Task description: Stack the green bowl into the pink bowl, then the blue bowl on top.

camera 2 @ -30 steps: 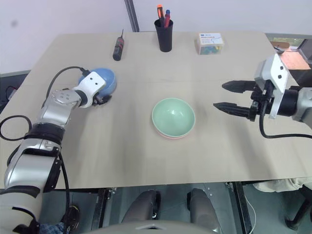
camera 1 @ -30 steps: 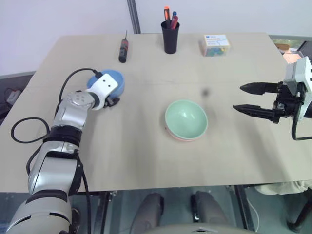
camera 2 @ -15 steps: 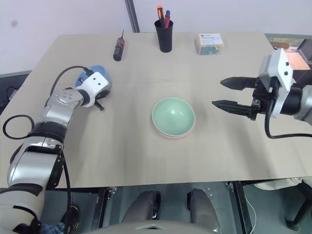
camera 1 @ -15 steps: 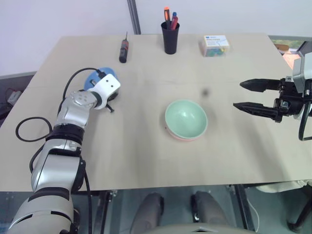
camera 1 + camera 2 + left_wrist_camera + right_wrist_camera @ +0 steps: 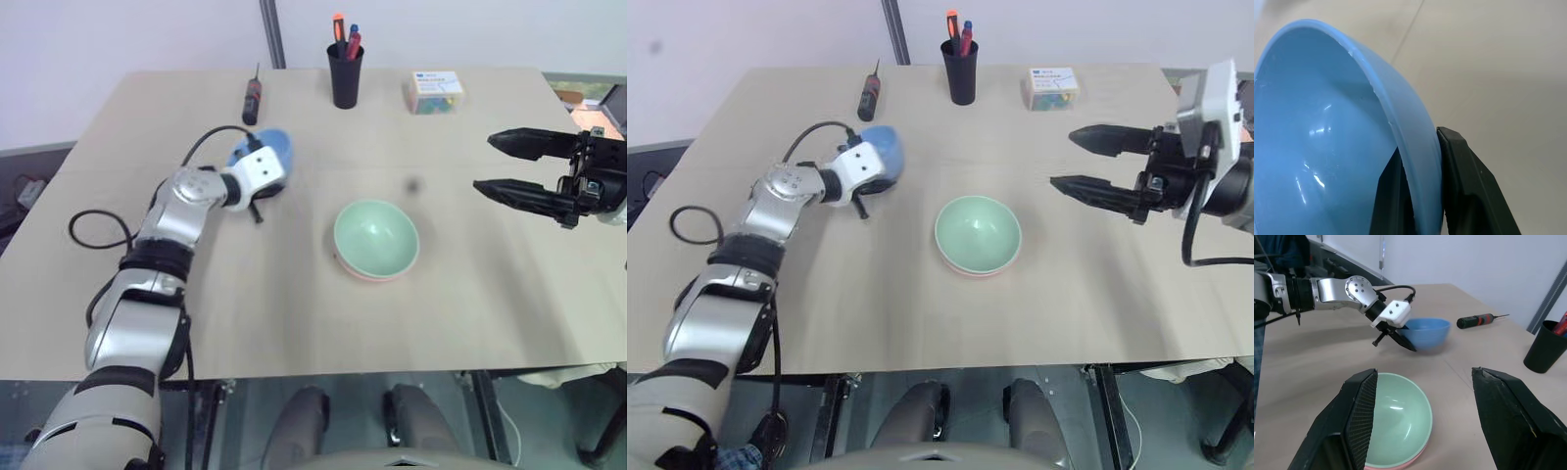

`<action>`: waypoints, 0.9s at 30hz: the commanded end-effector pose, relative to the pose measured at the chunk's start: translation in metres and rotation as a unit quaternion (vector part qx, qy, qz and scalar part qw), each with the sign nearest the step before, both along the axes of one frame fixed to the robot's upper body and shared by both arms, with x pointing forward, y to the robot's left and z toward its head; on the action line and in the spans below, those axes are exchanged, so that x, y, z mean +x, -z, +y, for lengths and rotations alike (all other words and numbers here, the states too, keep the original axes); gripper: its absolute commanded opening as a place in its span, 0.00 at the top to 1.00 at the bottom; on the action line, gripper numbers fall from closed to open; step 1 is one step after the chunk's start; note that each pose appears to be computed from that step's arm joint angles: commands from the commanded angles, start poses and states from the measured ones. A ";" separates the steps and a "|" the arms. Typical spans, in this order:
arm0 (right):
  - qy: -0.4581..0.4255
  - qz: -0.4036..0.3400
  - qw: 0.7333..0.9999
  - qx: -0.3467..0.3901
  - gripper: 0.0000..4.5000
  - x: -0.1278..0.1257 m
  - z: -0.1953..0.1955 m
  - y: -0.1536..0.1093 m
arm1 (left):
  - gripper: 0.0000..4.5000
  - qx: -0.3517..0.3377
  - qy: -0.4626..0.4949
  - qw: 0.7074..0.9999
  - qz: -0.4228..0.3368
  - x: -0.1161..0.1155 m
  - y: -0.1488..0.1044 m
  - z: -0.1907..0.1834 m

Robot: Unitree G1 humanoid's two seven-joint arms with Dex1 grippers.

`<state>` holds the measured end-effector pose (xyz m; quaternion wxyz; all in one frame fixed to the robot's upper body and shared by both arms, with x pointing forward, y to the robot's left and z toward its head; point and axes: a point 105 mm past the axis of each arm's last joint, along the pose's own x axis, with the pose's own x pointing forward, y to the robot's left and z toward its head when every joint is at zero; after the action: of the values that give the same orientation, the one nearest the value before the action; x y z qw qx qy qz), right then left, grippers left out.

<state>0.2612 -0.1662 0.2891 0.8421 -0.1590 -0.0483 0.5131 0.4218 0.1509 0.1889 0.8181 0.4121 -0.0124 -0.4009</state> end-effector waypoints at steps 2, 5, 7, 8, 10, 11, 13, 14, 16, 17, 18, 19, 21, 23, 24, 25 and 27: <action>0.024 -0.031 0.999 -0.009 0.28 -0.005 -0.008 -0.010 | 0.99 0.029 0.158 0.979 -0.127 -0.030 -0.071 -0.073; 0.031 -0.035 0.999 -0.012 0.28 -0.005 -0.008 -0.008 | 0.99 0.023 0.278 0.951 -0.133 -0.068 -0.084 -0.103; 0.034 -0.041 0.999 -0.011 0.28 -0.006 -0.009 -0.008 | 0.99 0.034 0.342 0.932 -0.114 -0.093 -0.080 -0.108; 0.038 -0.043 0.998 -0.009 0.28 -0.007 -0.010 -0.009 | 0.99 0.044 0.371 0.921 -0.109 -0.105 -0.078 -0.108; 0.049 -0.044 0.998 -0.010 0.28 -0.008 -0.013 -0.007 | 0.99 0.055 0.409 0.906 -0.088 -0.123 -0.071 -0.107; 0.053 -0.044 0.998 -0.010 0.28 -0.008 -0.014 -0.007 | 0.99 0.061 0.420 0.902 -0.081 -0.128 -0.069 -0.106; 0.056 -0.044 0.997 -0.009 0.28 -0.008 -0.015 -0.006 | 0.99 0.068 0.426 0.899 -0.073 -0.132 -0.067 -0.104; 0.056 -0.045 0.997 -0.009 0.28 -0.009 -0.014 -0.005 | 0.99 0.069 0.429 0.898 -0.068 -0.133 -0.067 -0.103; 0.058 -0.045 0.997 -0.008 0.28 -0.009 -0.015 -0.005 | 0.99 0.074 0.432 0.897 -0.056 -0.136 -0.066 -0.101; 0.058 -0.045 0.997 -0.008 0.28 -0.009 -0.015 -0.005 | 0.99 0.082 0.434 0.896 -0.049 -0.137 -0.064 -0.100; 0.059 -0.044 0.997 -0.008 0.28 -0.009 -0.015 -0.005 | 0.99 0.087 0.437 0.894 -0.043 -0.138 -0.062 -0.098; 0.060 -0.044 0.997 -0.009 0.28 -0.009 -0.015 -0.005 | 0.99 0.086 0.438 0.894 -0.038 -0.139 -0.062 -0.098; 0.060 -0.043 0.997 -0.011 0.28 -0.009 -0.016 -0.004 | 0.99 0.079 0.437 0.895 -0.029 -0.141 -0.062 -0.097; 0.060 -0.043 0.997 -0.011 0.28 -0.008 -0.015 -0.004 | 0.76 0.079 0.431 0.898 -0.024 -0.141 -0.059 -0.095; 0.059 -0.044 0.997 -0.010 0.28 -0.007 -0.014 -0.005 | 0.72 0.082 0.427 0.900 -0.018 -0.140 -0.056 -0.093; 0.057 -0.044 0.997 -0.009 0.28 -0.007 -0.014 -0.005 | 0.62 0.081 0.421 0.903 -0.022 -0.139 -0.055 -0.093; 0.055 -0.044 0.998 -0.009 0.28 -0.007 -0.013 -0.005 | 0.49 0.060 0.404 0.912 -0.047 -0.133 -0.060 -0.096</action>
<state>0.2588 -0.1800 0.2808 0.8680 -0.1716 -0.0456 0.4638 0.2883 0.0565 0.2355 0.5437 0.4296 -0.1552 -0.7041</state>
